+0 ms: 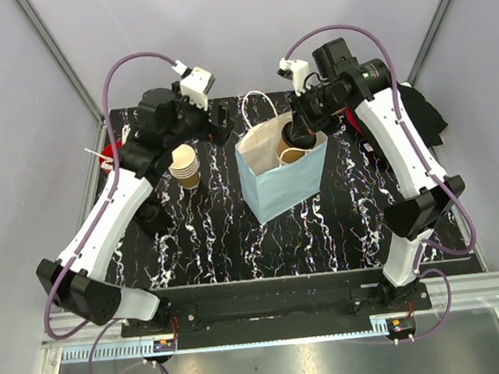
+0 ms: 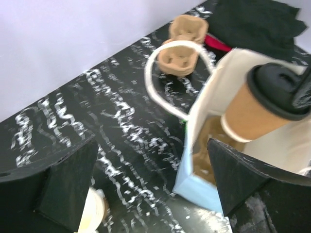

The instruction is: Pack the takeout coffee

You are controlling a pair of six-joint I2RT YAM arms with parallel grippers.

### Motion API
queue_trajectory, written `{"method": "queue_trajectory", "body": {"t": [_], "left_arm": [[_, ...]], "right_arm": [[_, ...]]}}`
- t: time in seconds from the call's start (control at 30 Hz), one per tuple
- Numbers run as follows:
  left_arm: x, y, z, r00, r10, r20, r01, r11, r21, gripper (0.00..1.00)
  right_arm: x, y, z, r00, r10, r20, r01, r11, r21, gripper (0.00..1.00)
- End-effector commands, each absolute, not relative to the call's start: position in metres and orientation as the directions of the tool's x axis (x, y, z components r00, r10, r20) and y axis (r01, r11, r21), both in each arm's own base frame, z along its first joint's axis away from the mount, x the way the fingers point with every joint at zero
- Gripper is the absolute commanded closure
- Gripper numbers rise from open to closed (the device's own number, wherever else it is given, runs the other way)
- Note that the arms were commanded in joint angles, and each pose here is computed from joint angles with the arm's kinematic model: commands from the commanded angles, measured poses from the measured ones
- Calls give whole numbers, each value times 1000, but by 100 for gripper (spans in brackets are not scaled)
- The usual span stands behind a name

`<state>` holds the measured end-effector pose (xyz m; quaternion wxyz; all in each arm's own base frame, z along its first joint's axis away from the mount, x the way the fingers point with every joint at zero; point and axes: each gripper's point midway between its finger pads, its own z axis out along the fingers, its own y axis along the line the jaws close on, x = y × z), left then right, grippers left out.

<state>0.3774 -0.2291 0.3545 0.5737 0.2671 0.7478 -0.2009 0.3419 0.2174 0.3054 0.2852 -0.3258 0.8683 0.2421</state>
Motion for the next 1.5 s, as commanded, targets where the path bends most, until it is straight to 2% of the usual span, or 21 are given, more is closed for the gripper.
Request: {"method": "queue_trajectory", "body": {"t": [0.0,0.53,0.9,1.13,1.47], "left_arm": [[377,-203,371,-116,150,-982,603,796,51,1],[351,-184,355,-106,205,-973,669,738,83,1],[342,-163,342,-118,245,-962,650,752,111,1],[344,-145,333,-133,226,-965,594,798,105,1],[333,-143,331,-121,186,-975,616,785,73,1]], "right_arm": [[345,220,297,-612,-465,-639,-706,685,178,100],[352,225,265,-631,-525,-571,-698,705,124,100],[353,226,244,-651,-553,-519,-696,708,119,100],[353,227,239,-655,-560,-508,-698,705,123,100],[357,228,234,-656,-566,-499,-699,704,121,100]]}}
